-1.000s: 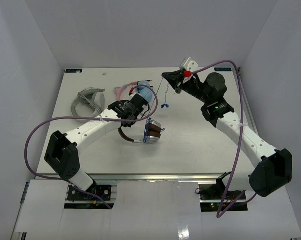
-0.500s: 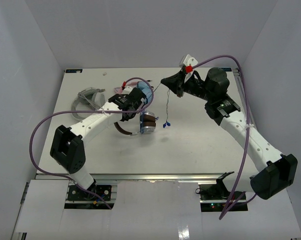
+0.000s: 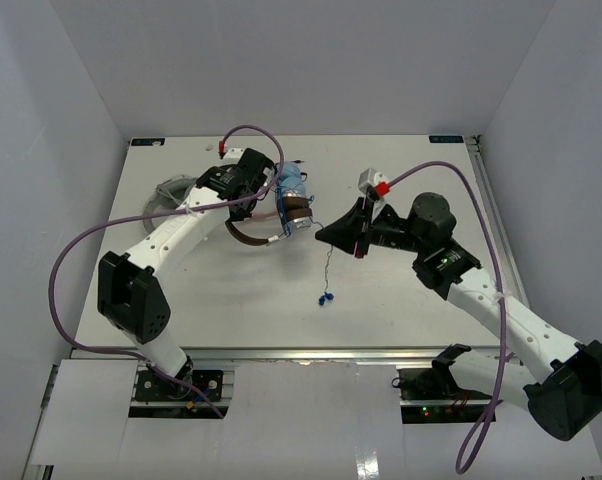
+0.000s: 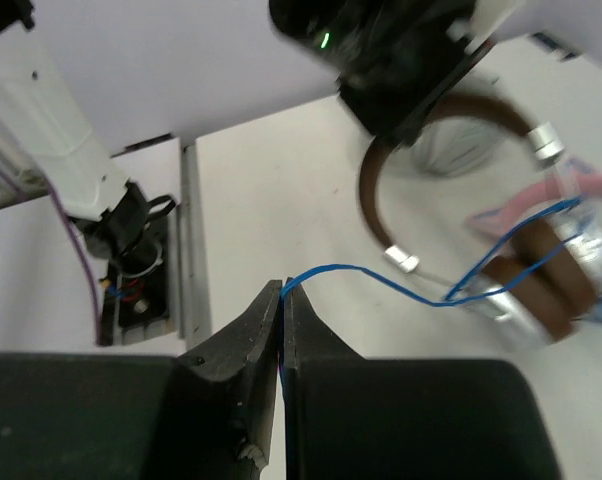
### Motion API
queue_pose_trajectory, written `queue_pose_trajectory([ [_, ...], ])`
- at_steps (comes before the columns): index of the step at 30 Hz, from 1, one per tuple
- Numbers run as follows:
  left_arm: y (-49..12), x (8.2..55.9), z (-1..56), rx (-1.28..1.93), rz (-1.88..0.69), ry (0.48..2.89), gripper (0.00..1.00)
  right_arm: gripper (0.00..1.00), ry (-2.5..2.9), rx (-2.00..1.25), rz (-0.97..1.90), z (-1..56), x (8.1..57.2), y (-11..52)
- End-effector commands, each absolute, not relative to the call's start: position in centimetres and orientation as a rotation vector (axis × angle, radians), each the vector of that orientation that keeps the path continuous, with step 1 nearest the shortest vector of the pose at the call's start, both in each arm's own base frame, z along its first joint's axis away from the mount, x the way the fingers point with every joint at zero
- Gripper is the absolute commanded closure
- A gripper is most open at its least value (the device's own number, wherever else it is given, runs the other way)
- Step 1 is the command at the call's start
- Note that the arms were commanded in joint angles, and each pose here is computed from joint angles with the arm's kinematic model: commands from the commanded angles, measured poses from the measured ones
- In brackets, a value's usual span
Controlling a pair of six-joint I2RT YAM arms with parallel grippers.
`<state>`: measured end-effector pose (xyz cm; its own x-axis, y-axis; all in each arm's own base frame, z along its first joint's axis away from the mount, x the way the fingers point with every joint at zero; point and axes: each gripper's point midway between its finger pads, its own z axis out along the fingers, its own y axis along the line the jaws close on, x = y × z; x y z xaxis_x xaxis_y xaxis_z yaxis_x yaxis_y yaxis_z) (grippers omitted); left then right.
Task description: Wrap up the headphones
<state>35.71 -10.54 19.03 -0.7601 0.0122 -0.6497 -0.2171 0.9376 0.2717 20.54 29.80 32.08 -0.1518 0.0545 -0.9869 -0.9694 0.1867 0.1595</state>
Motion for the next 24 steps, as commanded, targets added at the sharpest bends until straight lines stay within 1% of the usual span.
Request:
queue_pose_trajectory([
  [1,-12.4,36.8,24.4,-0.301,0.149,2.273,1.0,0.92,1.321,-0.941,1.248,30.6,18.7,31.0],
  [5,-12.6,36.3,25.8,-0.357,0.061,2.25,1.0,0.92,1.391,-0.883,1.174,26.8,19.2,31.0],
  [10,-12.8,35.7,28.5,-0.392,-0.068,2.17,1.0,0.92,1.428,-0.845,1.092,24.2,19.3,31.2],
  [17,-10.9,34.6,32.6,-0.479,-0.105,2.04,1.0,0.92,1.425,-0.848,1.07,22.1,18.2,31.5],
  [24,-10.6,33.9,34.3,-0.503,-0.175,1.963,1.0,0.92,1.417,-0.865,1.079,21.7,17.5,32.0],
])
